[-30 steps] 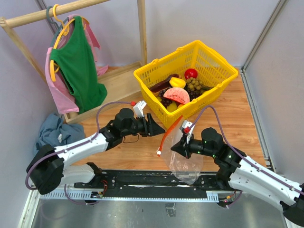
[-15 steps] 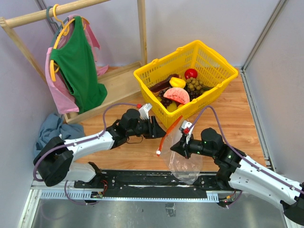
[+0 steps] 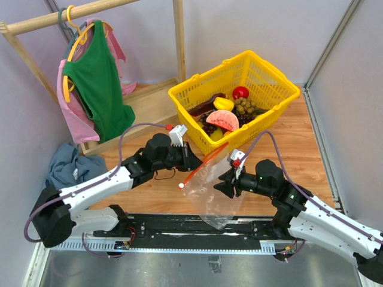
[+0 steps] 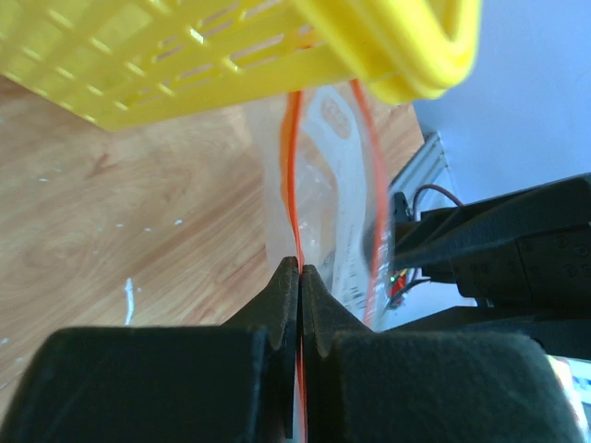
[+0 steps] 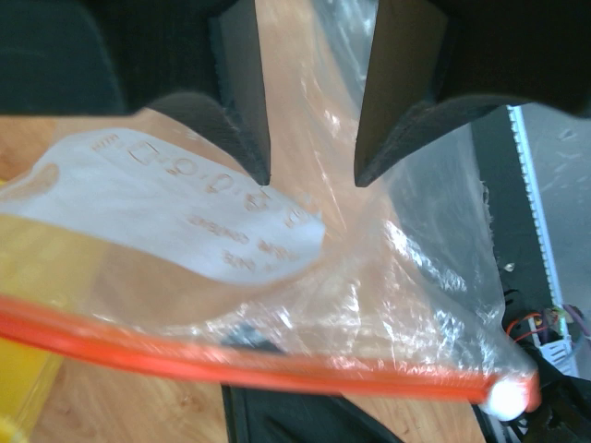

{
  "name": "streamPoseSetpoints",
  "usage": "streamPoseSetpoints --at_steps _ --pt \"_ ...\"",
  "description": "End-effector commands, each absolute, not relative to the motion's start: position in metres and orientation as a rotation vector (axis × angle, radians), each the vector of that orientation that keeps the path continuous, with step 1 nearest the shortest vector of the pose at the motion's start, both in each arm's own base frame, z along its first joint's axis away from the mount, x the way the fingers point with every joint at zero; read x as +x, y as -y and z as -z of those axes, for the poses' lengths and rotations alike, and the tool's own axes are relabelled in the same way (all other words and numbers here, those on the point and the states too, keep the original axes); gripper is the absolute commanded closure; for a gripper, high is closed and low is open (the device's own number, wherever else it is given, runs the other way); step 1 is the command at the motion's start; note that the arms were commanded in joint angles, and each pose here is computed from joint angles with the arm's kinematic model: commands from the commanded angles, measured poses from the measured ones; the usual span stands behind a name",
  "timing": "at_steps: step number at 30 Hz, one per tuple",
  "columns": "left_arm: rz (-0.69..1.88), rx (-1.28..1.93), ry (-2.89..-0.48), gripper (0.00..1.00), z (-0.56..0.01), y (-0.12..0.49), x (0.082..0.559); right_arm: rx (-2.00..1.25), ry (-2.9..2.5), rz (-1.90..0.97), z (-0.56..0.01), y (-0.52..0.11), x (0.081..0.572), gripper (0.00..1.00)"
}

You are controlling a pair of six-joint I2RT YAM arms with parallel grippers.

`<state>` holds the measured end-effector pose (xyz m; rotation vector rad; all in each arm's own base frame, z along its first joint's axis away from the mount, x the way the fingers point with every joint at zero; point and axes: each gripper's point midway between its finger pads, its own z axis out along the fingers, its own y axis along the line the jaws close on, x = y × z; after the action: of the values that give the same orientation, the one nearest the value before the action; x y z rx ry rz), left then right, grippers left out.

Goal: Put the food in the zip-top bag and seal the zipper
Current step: Move the bin to the corner of the board.

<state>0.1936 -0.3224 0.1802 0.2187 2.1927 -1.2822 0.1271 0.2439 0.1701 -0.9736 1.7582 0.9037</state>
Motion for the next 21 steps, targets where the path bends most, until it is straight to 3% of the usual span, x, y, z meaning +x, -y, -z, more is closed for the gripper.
streamPoseSetpoints --at_steps 1,7,16,21 --pt "1.032 0.259 -2.19 1.0 -0.195 0.291 0.202 -0.97 -1.737 -0.831 -0.19 -0.238 0.133 0.52" --pt "0.762 0.281 -2.257 1.0 -0.203 0.245 0.199 -0.919 -1.726 -0.773 -0.209 -0.232 0.143 0.31" --pt "0.292 0.153 -2.217 1.0 -0.247 0.167 0.219 -0.851 -1.732 -0.593 -0.249 -0.222 0.173 0.17" --pt "0.175 0.115 -2.151 1.0 -0.272 0.156 0.238 -0.832 -1.74 -0.449 -0.274 -0.226 0.203 0.07"
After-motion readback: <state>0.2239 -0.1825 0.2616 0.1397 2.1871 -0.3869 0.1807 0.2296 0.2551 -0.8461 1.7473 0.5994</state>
